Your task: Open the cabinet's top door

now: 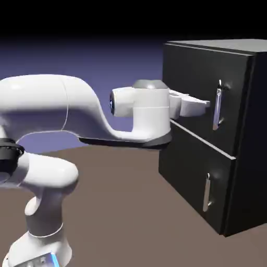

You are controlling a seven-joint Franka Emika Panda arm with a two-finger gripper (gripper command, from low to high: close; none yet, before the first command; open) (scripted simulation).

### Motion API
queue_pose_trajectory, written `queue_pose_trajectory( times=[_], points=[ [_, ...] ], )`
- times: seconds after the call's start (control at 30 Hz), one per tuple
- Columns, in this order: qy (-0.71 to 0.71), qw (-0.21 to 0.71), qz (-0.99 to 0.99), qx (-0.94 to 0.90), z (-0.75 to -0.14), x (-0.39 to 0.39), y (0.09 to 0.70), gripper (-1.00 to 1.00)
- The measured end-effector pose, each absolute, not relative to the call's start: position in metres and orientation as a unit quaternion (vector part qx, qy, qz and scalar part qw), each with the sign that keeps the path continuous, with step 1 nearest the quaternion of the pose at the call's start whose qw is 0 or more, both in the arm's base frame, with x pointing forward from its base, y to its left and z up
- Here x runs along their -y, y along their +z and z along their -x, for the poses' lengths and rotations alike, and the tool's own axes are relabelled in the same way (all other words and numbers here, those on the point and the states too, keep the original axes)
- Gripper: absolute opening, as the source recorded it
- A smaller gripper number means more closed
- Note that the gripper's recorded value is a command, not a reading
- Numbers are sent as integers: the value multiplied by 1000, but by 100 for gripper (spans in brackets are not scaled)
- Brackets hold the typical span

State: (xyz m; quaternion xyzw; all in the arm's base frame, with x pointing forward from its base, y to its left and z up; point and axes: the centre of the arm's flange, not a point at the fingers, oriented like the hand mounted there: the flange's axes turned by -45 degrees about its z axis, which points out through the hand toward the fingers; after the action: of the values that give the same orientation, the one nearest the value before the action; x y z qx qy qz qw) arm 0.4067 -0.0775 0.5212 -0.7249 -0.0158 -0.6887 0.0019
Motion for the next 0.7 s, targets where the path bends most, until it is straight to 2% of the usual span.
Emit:
queue_pose_trajectory(
  times=[0.2, 0.37, 0.4, 0.7],
  points=[
    [-707, 14, 707, 14, -421, 95, 503, 100],
    [-707, 14, 707, 14, -470, 93, 503, 100],
    [-707, 14, 707, 14, -471, 93, 503, -100],
    [-707, -25, 706, -23, -423, 77, 503, -100]
  ],
)
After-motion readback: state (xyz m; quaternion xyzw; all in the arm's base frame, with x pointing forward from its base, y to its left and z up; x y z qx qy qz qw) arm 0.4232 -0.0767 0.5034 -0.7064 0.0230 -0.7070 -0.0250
